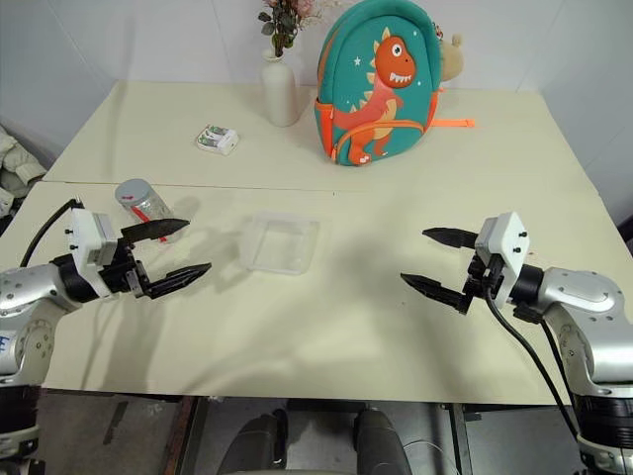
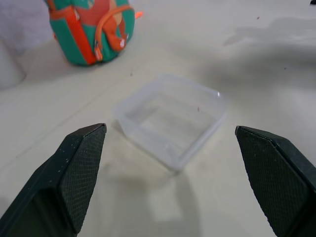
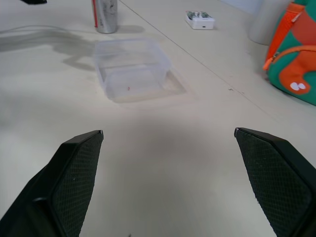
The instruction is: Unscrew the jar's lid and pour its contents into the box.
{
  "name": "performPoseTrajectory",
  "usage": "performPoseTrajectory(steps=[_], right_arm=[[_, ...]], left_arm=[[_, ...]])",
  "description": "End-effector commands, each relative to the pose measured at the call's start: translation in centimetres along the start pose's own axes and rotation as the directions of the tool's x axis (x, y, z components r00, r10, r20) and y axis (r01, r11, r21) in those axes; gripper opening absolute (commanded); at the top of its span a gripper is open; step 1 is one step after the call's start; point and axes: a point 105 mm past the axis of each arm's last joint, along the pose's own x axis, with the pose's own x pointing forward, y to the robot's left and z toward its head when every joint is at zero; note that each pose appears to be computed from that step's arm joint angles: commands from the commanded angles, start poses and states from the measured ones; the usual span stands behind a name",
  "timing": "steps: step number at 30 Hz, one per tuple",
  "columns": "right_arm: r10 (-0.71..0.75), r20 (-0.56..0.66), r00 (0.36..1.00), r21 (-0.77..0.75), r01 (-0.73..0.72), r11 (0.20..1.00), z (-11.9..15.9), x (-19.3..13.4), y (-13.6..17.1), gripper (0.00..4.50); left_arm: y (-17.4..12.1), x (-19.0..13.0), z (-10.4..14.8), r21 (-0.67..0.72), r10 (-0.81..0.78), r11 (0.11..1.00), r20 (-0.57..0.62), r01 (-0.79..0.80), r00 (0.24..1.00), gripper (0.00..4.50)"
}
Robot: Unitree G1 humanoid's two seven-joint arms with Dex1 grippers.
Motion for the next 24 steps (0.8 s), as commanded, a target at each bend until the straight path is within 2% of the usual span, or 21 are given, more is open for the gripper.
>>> performPoseTrajectory(steps=[1, 5, 9, 12, 13, 15, 20, 24], right_arm=[[0.044, 0.057, 0.997, -0.041, -0.042, 0.998, 1.4, 1.2, -0.2, 4.50], [0.082, 0.079, 0.993, -0.036, -0.079, 0.996, 1.6, 2.4, -0.6, 4.50], [0.123, 0.131, 0.984, -0.045, -0.118, 0.992, 2.6, 4.1, -0.9, 4.50], [0.175, 0.204, 0.963, -0.057, -0.167, 0.984, 4.3, 6.3, -0.6, 4.50], [0.192, 0.224, 0.955, -0.065, -0.182, 0.981, 4.8, 7.0, -0.4, 4.50], [0.217, 0.256, 0.942, -0.070, -0.206, 0.976, 5.6, 8.1, 0.0, 4.50], [0.257, 0.314, 0.914, -0.090, -0.241, 0.966, 7.4, 10.0, 1.2, 4.50], [0.235, 0.333, 0.913, -0.092, -0.216, 0.972, 7.8, 10.5, 1.2, 4.50]], left_arm=[[0.0, -1.3, 1.2, 0.065, 0.057, 0.996, 0.001, -0.057, 0.998, 4.46], [-0.2, -2.5, 0.7, 0.067, 0.169, 0.984, -0.018, -0.168, 0.985, 4.46], [0.0, -4.2, -0.2, 0.051, 0.361, 0.932, -0.045, -0.359, 0.931, 4.46], [0.6, -6.2, -1.2, -0.023, 0.599, 0.800, -0.045, -0.600, 0.800, 4.46], [1.0, -6.8, -1.4, -0.074, 0.677, 0.731, -0.034, -0.678, 0.735, 4.46], [1.6, -7.1, -2.1, -0.111, 0.758, 0.644, -0.044, -0.757, 0.651, 4.46], [3.5, -6.0, -3.6, -0.087, 0.839, 0.532, -0.076, -0.842, 0.538, 4.46], [5.0, -4.8, -4.2, -0.098, 0.850, 0.514, -0.072, -0.852, 0.521, 4.46]])
